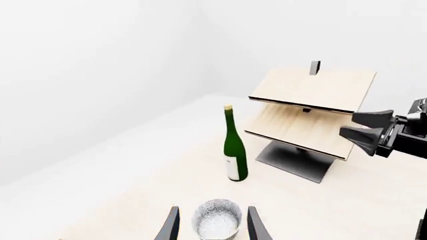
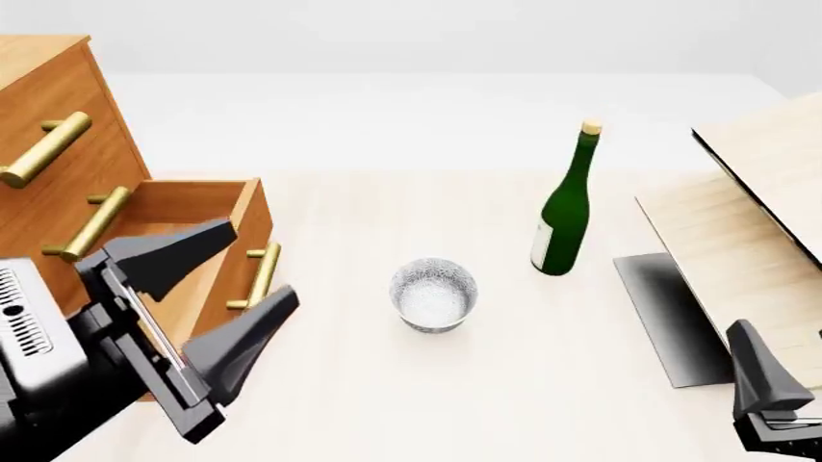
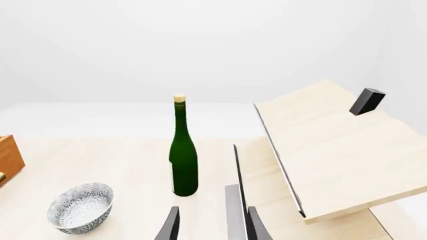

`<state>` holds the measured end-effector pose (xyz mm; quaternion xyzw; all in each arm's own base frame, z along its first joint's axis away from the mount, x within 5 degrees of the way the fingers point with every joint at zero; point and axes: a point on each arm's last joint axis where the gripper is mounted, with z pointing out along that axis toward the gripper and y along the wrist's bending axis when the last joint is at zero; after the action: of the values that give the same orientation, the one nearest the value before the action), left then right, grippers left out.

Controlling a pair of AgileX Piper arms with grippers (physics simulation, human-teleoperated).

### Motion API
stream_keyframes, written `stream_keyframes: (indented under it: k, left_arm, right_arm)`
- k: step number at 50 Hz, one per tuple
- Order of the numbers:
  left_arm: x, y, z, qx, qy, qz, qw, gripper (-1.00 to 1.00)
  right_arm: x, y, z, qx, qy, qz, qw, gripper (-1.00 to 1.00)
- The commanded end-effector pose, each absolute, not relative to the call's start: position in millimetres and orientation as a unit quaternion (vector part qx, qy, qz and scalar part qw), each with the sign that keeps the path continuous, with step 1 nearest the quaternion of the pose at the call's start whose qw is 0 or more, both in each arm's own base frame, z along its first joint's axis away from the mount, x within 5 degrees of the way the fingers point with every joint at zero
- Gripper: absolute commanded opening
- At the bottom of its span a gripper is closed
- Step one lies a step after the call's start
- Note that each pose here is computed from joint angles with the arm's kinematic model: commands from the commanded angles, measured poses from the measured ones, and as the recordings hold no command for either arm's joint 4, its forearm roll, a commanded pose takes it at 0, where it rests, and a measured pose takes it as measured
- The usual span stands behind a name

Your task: Put the bowl in the bottom drawer of the cabinet.

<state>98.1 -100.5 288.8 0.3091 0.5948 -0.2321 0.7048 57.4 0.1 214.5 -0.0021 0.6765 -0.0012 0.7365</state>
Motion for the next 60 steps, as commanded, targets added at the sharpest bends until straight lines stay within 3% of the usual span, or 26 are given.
stream_keyframes:
  k: [1,29,60]
  left_arm:
    - [105.2,-130.3,320.8,0.337,0.582,-0.265,0.691,1.0]
    - [147.1,-187.1,367.4,0.379,0.644,-0.242,0.619,1.0]
    - [187.9,-237.0,352.5,0.354,0.732,-0.253,0.524,1.0]
  right_arm:
    - [57.4,0.1,214.5,-0.002,0.677,-0.001,0.736,1.0]
    - [57.4,0.1,214.5,-0.002,0.677,-0.001,0.736,1.0]
    - [57.4,0.1,214.5,-0.002,0.676,-0.001,0.737,1.0]
